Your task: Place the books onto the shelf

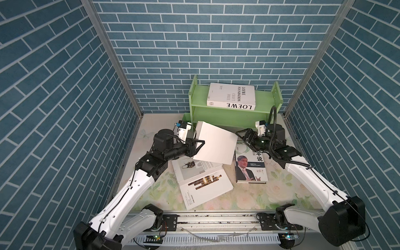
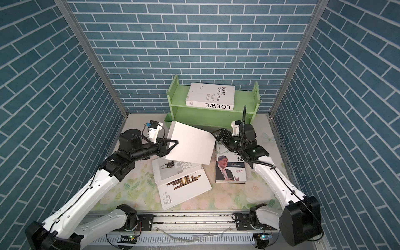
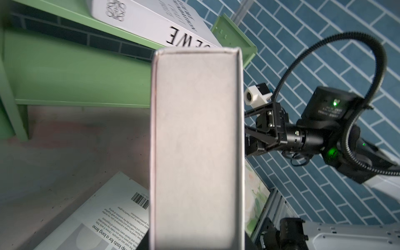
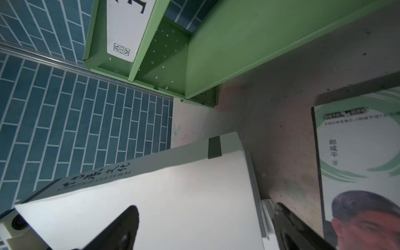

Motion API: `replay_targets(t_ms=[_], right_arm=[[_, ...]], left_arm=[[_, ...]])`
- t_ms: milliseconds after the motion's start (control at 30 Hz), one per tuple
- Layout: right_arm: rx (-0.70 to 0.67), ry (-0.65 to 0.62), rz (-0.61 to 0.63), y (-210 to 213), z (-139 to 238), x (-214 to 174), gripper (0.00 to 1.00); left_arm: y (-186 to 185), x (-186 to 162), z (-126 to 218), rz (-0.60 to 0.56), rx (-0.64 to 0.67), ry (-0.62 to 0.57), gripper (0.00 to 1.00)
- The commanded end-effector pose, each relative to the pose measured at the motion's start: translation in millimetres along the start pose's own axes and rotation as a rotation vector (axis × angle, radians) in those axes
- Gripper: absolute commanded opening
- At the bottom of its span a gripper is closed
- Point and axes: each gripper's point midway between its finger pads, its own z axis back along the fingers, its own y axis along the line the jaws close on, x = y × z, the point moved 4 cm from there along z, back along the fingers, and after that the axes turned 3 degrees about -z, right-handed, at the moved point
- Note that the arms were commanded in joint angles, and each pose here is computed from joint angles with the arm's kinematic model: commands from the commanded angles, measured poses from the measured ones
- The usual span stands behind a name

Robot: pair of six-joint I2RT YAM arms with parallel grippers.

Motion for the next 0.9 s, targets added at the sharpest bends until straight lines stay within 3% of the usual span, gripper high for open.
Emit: replay_targets(t_ms=[0, 133, 300, 567, 867], right_arm=[[0.001, 0.085, -0.141, 3, 30, -11, 0.98], [0.040, 0.107, -0.268, 2, 51, -14, 0.98], [0.032, 0.082, -0.343, -6, 76, -16, 0.98], [0.175, 0.052, -0.544, -22, 111, -4, 0.99], [0.137, 0.034, -0.573, -53, 107, -15, 0.99]], left_arm=[[-15, -1, -6, -0.158, 0.016, 0.029, 0.34], [-38, -3, -20, -0.296, 0.025, 0.051, 0.34], [-63, -2, -44, -0.446, 0.026, 0.040, 0.34], [-103, -8, -88, -0.664, 0.039, 0.005, 0.31], [-114, -39, -129, -0.830, 0.091, 0.084, 0.30]])
